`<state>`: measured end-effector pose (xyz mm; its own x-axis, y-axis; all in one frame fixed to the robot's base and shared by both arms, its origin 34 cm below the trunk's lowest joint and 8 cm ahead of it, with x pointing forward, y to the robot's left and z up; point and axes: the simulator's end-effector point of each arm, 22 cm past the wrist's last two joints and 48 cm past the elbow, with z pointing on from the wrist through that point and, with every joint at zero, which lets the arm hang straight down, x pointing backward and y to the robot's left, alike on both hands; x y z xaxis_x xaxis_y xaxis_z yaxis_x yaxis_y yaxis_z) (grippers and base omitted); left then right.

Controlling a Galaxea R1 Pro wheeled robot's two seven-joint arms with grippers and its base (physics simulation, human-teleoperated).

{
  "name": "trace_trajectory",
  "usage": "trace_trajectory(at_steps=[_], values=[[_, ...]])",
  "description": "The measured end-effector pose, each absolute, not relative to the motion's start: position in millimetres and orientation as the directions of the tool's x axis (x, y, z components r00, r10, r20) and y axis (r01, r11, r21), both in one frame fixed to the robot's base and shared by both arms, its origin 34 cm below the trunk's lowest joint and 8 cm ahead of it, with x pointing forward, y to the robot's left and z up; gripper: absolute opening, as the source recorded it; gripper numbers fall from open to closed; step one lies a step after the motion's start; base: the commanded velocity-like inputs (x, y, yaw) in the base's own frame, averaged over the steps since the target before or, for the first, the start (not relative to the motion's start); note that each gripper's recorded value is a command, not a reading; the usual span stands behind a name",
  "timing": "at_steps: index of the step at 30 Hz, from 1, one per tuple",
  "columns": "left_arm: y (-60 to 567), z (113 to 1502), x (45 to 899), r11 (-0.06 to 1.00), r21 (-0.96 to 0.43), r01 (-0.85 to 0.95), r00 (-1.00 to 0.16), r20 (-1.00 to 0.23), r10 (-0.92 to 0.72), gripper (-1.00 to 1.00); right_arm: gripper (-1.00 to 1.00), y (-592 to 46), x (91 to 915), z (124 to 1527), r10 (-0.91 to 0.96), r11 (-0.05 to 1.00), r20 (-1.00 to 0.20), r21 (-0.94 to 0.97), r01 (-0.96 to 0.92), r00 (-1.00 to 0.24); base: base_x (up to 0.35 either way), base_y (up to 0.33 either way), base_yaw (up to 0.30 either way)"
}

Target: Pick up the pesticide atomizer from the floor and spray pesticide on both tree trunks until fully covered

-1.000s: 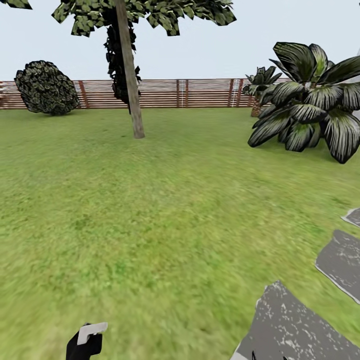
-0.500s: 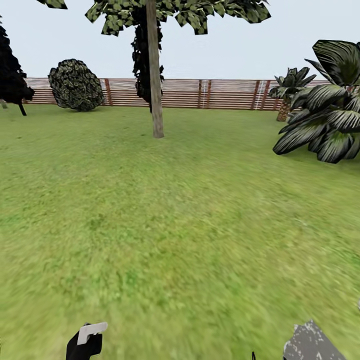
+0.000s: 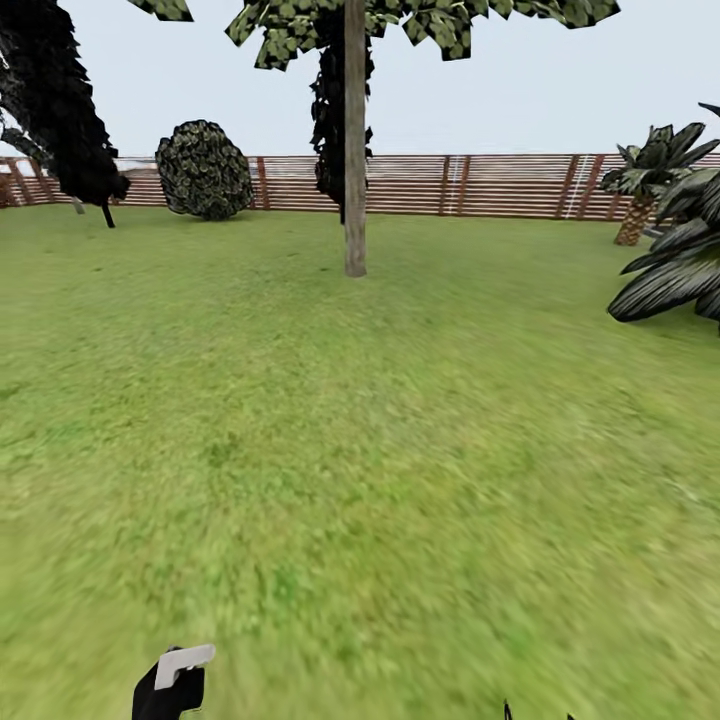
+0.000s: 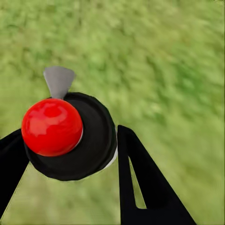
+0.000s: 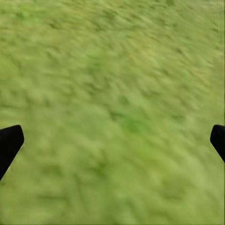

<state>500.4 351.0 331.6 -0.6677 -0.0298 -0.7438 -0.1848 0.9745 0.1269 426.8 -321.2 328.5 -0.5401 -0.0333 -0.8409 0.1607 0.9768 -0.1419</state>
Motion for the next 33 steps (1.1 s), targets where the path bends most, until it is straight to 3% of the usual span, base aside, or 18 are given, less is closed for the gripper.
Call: trace_trajectory(at_steps=[6, 33], values=[[351.2, 331.9, 500.6, 0.974, 0.128, -0.185, -0.667, -0.745, -0.029, -1.00, 1.00, -320.5, 426.8, 328.6, -0.033, 0.977, -0.841, -0.141, 0.160, -0.540, 0.338, 0.000, 0.162], [353.6, 332.2, 500.3, 0.974, 0.130, -0.186, -0.667, -0.745, -0.028, -1.00, 1.00, -320.5, 426.2, 327.6, -0.032, 0.977, -0.838, -0.142, 0.161, -0.544, 0.338, 0.000, 0.003]])
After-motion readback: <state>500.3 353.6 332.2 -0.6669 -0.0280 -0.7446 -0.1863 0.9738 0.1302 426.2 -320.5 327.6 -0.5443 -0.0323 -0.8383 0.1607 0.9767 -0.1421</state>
